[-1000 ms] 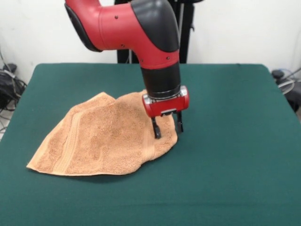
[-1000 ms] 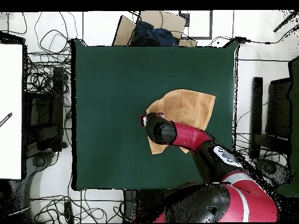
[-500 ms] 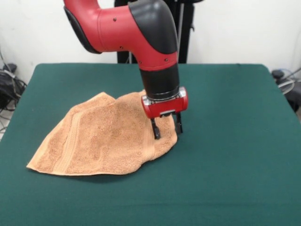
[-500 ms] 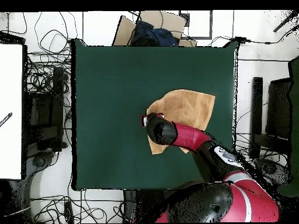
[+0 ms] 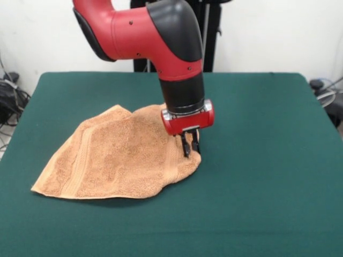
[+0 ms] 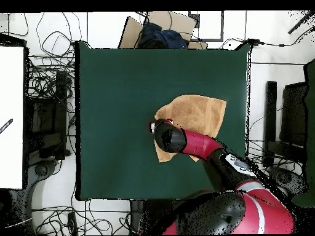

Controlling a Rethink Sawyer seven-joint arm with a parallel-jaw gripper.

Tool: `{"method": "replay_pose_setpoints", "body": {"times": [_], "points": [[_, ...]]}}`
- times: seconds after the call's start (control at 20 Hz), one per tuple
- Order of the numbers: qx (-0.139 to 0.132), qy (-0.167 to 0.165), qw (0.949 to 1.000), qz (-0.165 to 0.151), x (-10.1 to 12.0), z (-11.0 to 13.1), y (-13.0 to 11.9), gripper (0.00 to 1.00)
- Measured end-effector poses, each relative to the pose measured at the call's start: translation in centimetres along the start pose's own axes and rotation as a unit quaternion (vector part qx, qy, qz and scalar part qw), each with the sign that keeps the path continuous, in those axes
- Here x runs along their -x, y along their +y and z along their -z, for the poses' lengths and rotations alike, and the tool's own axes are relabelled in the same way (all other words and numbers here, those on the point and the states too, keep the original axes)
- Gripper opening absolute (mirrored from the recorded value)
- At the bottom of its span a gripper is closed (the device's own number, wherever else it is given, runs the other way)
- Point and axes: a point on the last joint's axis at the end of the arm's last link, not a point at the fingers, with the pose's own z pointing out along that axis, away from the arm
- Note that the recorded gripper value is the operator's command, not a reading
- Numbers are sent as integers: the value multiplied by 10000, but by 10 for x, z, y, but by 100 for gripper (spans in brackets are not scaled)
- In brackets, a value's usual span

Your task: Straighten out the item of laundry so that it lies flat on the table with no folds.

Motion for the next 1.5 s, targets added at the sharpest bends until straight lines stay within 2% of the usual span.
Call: {"method": "replay_pose_setpoints", "body": {"times": [0.6, 0.8, 1.05, 1.5], "points": [[-24, -36, 10000, 42, 0, 3, 2, 0], [-54, -29, 9999, 117, -3, 22, 7, 0], [-151, -81, 9996, 225, -3, 61, 16, 0], [-40, -227, 9997, 9, 10, 108, 27, 0]]}}
